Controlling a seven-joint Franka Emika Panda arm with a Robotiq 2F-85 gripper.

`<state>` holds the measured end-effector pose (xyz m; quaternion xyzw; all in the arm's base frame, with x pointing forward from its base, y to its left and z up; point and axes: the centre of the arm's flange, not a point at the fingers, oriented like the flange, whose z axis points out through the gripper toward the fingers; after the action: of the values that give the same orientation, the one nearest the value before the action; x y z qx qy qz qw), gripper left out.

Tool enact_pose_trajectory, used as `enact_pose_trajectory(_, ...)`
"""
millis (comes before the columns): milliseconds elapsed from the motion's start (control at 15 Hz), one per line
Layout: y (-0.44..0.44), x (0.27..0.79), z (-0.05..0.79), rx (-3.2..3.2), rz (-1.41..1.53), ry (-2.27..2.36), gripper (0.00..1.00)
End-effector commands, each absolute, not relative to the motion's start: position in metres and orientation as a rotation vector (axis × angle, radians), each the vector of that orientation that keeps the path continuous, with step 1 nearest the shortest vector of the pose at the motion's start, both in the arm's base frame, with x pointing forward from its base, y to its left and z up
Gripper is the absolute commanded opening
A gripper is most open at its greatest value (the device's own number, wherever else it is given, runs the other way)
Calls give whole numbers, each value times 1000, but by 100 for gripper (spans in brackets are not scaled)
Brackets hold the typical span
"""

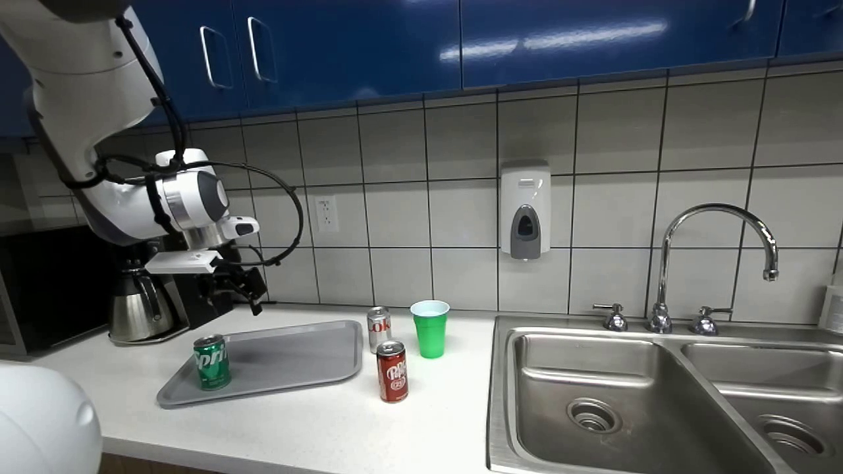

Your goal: Take the cans off of the tray

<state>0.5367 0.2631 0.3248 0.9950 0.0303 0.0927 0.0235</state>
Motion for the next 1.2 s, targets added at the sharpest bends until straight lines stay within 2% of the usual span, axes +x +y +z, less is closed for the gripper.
enact_pose_trajectory(0, 280, 537, 326, 3089, 252, 260, 100)
enact_pose_trajectory(600, 305, 515, 318, 3089, 183, 543, 100)
enact_pose_trajectory(1133, 303, 511, 300, 3071, 118, 575, 100)
